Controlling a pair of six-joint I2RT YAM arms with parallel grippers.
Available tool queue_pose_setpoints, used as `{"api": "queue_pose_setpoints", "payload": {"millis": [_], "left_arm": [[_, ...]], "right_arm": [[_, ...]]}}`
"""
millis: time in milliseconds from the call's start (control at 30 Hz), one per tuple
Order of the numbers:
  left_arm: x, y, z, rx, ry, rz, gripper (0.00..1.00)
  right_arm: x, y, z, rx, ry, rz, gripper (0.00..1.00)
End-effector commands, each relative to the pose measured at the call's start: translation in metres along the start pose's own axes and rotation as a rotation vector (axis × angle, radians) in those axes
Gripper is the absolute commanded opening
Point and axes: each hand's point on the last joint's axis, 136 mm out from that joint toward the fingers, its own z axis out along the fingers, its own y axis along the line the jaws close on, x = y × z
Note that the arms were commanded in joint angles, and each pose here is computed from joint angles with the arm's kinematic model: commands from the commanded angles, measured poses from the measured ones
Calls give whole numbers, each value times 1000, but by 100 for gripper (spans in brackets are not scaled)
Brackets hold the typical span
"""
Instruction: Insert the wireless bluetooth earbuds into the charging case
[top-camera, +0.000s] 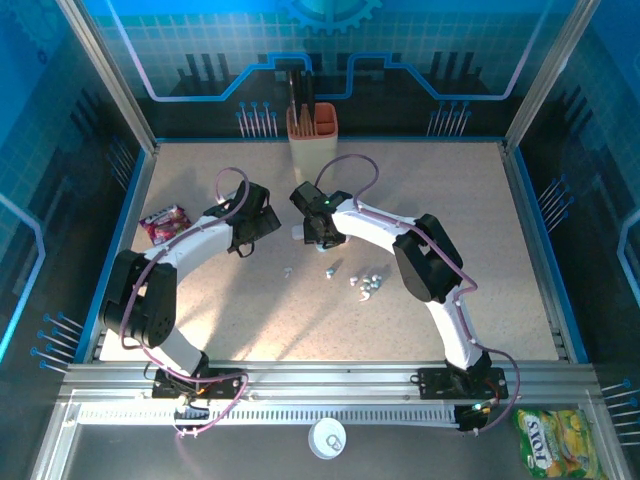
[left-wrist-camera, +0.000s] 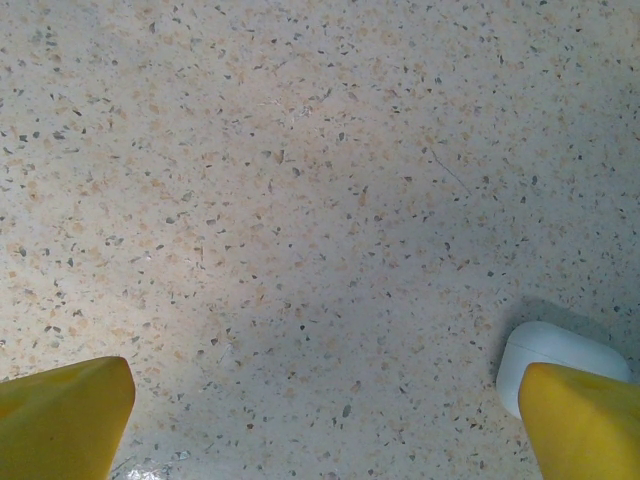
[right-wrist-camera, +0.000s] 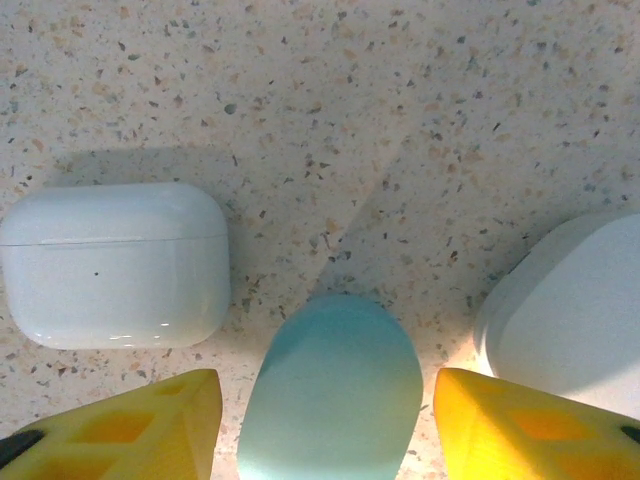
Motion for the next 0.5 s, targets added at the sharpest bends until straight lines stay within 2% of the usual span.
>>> {"api": "queue_pose_setpoints", "payload": {"millis": [0, 200, 467], "left_arm": [[-7, 2, -7, 6, -33, 14, 99], [-7, 0, -9, 25, -35, 29, 99], [2, -18, -21, 242, -84, 75, 99]], "right_arm": [[11, -3, 15, 6, 62, 46, 58], [12, 0, 22, -15, 87, 65, 53], [2, 2, 6, -49, 37, 54, 39]]}}
